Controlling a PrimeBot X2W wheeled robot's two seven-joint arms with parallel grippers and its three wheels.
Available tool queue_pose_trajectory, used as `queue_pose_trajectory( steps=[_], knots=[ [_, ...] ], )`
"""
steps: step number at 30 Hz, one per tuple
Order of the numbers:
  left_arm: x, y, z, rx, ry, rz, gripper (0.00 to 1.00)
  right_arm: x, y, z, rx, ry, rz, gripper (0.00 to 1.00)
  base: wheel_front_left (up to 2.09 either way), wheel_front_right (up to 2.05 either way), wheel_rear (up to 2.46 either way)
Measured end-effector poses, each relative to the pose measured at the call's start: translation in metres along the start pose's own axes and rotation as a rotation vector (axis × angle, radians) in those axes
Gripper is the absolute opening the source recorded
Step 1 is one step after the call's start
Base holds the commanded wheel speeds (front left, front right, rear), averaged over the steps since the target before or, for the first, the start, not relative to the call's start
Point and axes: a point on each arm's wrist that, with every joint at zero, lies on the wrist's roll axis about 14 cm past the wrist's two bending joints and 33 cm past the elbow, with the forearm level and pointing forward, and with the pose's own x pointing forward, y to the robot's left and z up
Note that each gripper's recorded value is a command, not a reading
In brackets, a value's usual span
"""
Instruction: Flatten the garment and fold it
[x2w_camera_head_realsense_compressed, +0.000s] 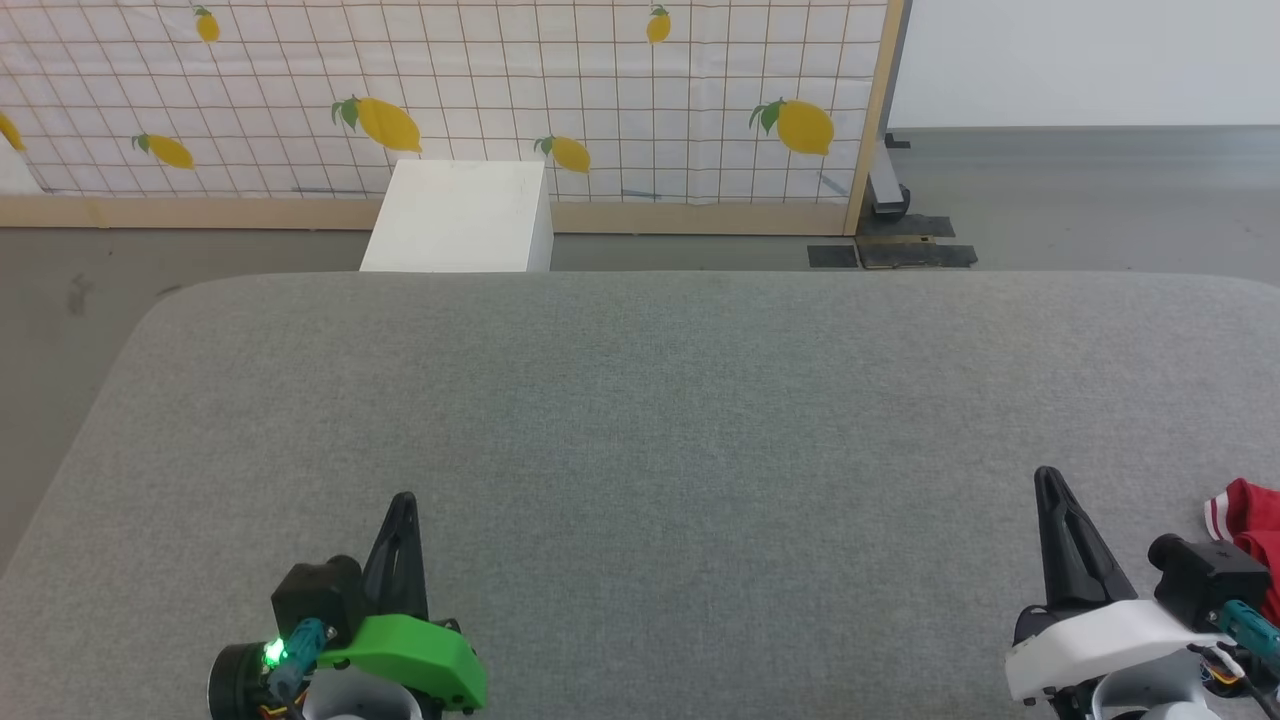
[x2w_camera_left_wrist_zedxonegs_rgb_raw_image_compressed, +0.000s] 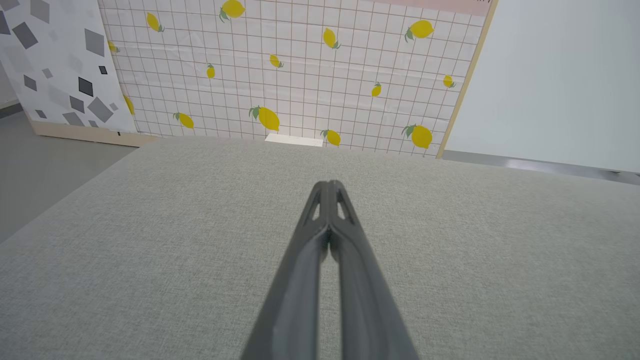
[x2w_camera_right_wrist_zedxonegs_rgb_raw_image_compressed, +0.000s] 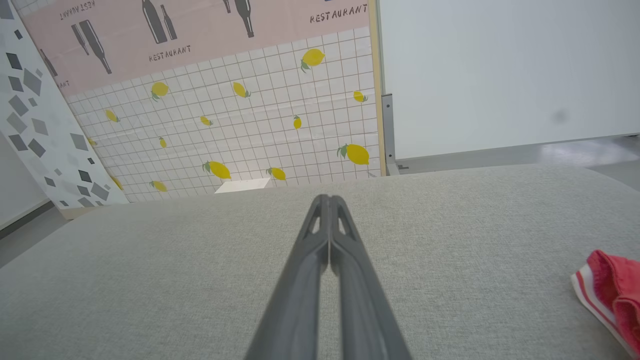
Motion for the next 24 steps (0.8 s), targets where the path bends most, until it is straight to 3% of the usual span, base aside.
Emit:
queue_pose_trajectory(
  steps=[24],
  knots=[
    [0.0035,0.0025,0.0047,0.039,0.008,-0.003,0.00,0.0028,0.0072,-0.0009,-0.045,0.025,0.026,0.00,0.00,0.00,0.00]
  ],
)
